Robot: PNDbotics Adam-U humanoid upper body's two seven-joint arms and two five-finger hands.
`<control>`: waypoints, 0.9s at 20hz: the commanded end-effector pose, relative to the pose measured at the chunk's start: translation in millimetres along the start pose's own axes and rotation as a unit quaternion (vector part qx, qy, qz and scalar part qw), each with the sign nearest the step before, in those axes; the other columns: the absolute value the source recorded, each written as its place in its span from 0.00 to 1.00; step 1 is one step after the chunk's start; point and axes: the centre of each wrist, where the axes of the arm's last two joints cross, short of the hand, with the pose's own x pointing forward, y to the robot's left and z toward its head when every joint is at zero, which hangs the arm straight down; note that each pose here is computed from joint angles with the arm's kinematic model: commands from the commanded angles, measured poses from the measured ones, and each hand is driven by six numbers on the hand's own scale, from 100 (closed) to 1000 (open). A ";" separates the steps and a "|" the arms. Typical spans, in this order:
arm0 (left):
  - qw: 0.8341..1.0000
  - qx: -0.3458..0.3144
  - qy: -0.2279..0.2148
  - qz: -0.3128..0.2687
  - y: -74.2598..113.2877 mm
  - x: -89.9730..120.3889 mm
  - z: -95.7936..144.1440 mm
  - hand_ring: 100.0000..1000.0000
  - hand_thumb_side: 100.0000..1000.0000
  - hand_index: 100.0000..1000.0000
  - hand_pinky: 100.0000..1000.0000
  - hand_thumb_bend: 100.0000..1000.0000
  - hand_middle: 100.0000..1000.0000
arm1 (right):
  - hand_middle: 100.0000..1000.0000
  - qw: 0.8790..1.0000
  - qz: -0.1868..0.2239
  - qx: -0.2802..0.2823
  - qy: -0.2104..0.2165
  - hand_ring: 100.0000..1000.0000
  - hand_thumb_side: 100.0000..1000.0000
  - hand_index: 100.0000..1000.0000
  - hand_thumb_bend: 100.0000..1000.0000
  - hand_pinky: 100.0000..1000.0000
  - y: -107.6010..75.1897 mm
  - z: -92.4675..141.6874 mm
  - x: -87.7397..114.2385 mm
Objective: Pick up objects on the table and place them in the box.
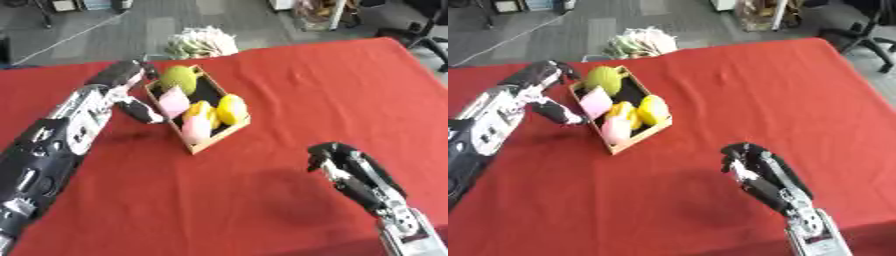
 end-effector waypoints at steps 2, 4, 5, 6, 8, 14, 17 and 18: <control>0.997 0.068 0.008 0.023 42.4 -14.1 23.1 0.64 0.24 0.76 0.76 0.65 0.63 | 0.50 1.000 0.008 -0.002 -0.009 0.52 0.45 0.67 0.00 0.66 -4.1 -1.9 5.0; 0.994 0.095 0.006 0.051 51.8 -17.4 38.2 0.62 0.24 0.75 0.75 0.61 0.59 | 0.50 1.000 0.008 -0.003 -0.009 0.52 0.44 0.67 0.00 0.66 -4.8 -1.4 4.8; 0.991 0.110 0.002 0.070 55.6 -18.2 46.7 0.61 0.23 0.74 0.75 0.59 0.58 | 0.50 1.000 0.009 -0.004 -0.009 0.52 0.44 0.67 0.00 0.66 -5.4 -1.1 4.8; 0.988 0.123 -0.006 0.091 58.5 -18.2 55.4 0.60 0.23 0.74 0.75 0.57 0.58 | 0.50 1.000 0.009 -0.005 -0.009 0.52 0.44 0.67 0.00 0.66 -5.8 -1.0 4.9; 0.979 0.146 -0.026 0.141 60.5 -15.9 73.5 0.59 0.21 0.72 0.74 0.53 0.57 | 0.50 1.000 0.010 -0.008 -0.009 0.52 0.43 0.67 0.00 0.66 -6.7 0.1 4.6; 0.931 0.207 -0.083 0.289 40.0 5.0 123.1 0.57 0.21 0.70 0.73 0.47 0.54 | 0.50 0.999 0.013 -0.022 -0.021 0.52 0.40 0.67 0.00 0.66 -10.8 -1.5 9.5; 0.906 0.219 -0.060 0.358 10.5 7.9 137.3 0.55 0.21 0.68 0.72 0.46 0.52 | 0.49 0.999 0.011 -0.033 -0.024 0.52 0.39 0.66 0.00 0.66 -12.5 -0.7 10.6; 0.898 0.219 -0.045 0.379 -1.6 8.2 140.3 0.55 0.21 0.67 0.71 0.45 0.52 | 0.49 0.999 0.011 -0.035 -0.024 0.51 0.39 0.66 0.00 0.66 -12.5 -0.4 10.7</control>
